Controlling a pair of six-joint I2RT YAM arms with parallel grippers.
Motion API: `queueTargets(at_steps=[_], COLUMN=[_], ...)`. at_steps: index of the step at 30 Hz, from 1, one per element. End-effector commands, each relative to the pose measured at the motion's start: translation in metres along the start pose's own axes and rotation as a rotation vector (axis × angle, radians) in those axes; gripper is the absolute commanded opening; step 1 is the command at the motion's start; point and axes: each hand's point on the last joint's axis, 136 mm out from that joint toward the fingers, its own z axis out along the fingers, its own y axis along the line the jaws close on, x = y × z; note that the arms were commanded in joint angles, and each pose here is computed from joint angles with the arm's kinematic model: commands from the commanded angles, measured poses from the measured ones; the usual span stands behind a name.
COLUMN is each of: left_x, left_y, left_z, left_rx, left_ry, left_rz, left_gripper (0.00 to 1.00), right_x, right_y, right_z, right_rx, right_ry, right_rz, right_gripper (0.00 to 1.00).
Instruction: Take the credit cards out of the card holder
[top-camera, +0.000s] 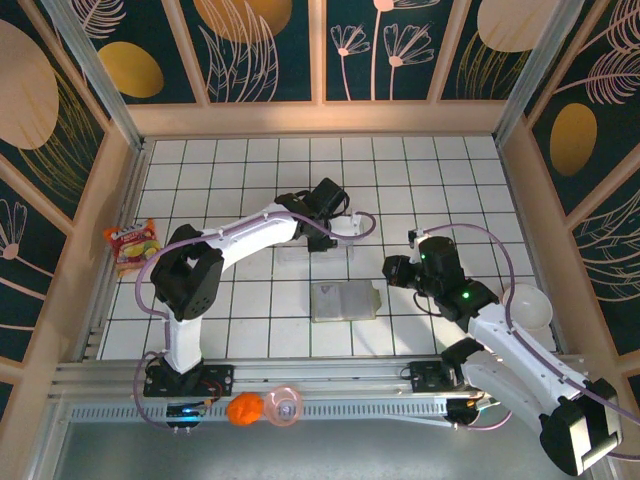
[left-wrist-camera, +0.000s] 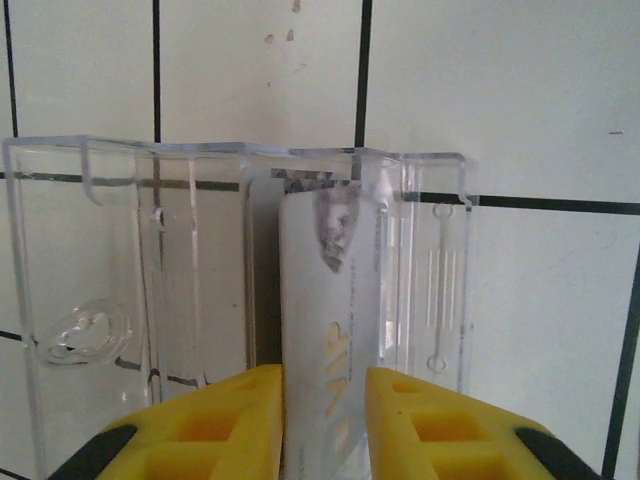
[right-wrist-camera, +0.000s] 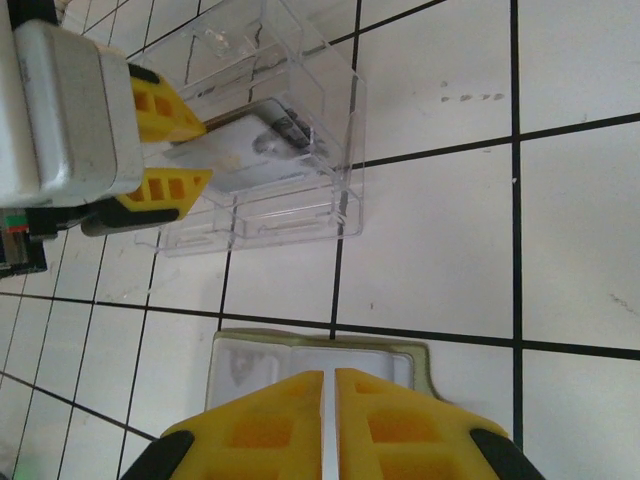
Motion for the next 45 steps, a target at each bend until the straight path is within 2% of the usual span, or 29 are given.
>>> queueTargets(at_steps=[1,4,9,12,15,17,19,20,21,22,27,33,36,43,45], left_x=[-0.010,-0.021,-0.050,-0.064,-0.068,-0.057,-0.040,-0.032,-0.020,-0.009,0.034,0.072,0.079,0.091,0.092], left_y=[0.017,0.028,0.067,0.083,0.092,0.092,0.078,0.071,0.062,0.055,0.020,-0.017,-0.030,-0.046,-0.052], left_z=[-0.014,-0.029,-0.084,-0.121,-0.173,-0.197,-0.210,-0.213,-0.212,-0.213,-0.199,-0.183,-0.181,-0.172,-0.168], left_rx=[-0.052,-0.105,-0.265,-0.344,-0.447,-0.503,-0.493,-0.482,-0.468,-0.456,-0.363,-0.251,-0.216,-0.193,-0.167], left_ry=[-0.043,-0.084,-0.225,-0.346,-0.560,-0.694,-0.818,-0.858,-0.892,-0.923,-0.947,-1.005,-1.009,-0.923,-0.916], left_rz=[-0.034,-0.061,-0.176,-0.286,-0.455,-0.612,-0.754,-0.803,-0.874,-0.942,-1.187,-1.409,-1.416,-1.431,-1.422], left_gripper=[0.29,0.28,0.27,0.28,0.34,0.48,0.63,0.75,0.93,0.99,0.99,0.99,0.99,0.99,0.99], right_x=[-0.005,-0.003,0.013,0.028,0.045,0.060,0.074,0.079,0.083,0.088,0.109,0.122,0.129,0.146,0.148], right_y=[0.006,0.006,0.012,0.018,0.030,0.036,0.042,0.044,0.048,0.051,0.066,0.070,0.066,0.049,0.047], right_z=[-0.001,-0.001,0.007,0.017,0.028,0.037,0.046,0.049,0.052,0.056,0.074,0.091,0.097,0.108,0.110], right_rx=[-0.031,-0.035,-0.075,-0.077,-0.051,-0.022,0.008,0.029,0.046,0.062,0.111,0.189,0.225,0.305,0.313], right_ry=[-0.020,-0.009,0.047,0.082,0.115,0.156,0.194,0.204,0.211,0.226,0.274,0.304,0.325,0.373,0.379], right_rz=[-0.013,-0.018,-0.043,-0.076,-0.152,-0.206,-0.270,-0.300,-0.336,-0.372,-0.503,-0.594,-0.621,-0.644,-0.638], right_gripper=[0.12,0.14,0.31,0.38,0.43,0.44,0.45,0.45,0.45,0.44,0.44,0.43,0.43,0.38,0.32])
